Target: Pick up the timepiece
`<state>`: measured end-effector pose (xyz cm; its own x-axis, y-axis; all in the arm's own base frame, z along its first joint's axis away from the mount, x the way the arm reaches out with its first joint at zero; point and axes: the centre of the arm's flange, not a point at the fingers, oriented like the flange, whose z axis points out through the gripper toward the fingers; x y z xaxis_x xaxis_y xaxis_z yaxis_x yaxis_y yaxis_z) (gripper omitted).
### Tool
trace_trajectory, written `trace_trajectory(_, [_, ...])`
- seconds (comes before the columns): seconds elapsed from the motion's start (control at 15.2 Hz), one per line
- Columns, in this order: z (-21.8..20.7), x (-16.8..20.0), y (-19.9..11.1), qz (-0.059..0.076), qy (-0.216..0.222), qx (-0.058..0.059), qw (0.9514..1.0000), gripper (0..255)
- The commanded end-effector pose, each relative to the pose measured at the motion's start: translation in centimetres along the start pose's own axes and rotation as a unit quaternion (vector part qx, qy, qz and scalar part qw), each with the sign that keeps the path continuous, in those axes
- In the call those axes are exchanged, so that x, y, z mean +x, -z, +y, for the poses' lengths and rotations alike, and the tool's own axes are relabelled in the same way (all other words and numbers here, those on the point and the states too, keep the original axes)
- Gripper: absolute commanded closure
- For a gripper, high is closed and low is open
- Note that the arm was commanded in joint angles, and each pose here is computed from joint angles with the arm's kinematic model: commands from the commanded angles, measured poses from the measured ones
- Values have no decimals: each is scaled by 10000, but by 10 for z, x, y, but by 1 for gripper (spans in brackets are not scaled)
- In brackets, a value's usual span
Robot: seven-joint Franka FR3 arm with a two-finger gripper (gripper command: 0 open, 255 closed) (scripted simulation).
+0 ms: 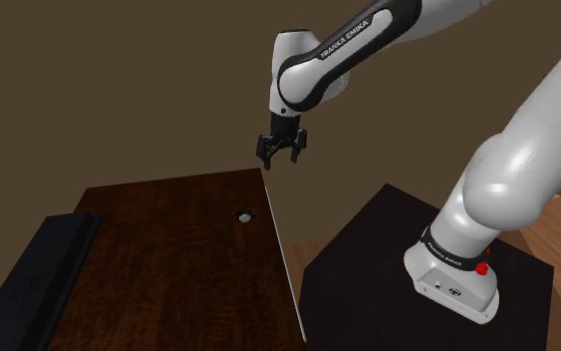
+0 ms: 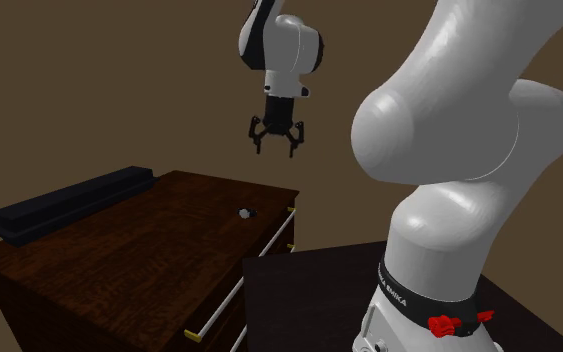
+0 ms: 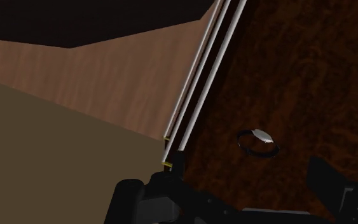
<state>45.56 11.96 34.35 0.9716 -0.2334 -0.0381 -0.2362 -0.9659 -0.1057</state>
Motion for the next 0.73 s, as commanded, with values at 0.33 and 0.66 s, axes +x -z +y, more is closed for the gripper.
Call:
trace_trajectory(0.33, [-32, 38, -72, -124, -207, 305, 9992, 0])
trace_trajectory(0.66, [-59, 64, -124, -218, -352, 520, 9978, 0])
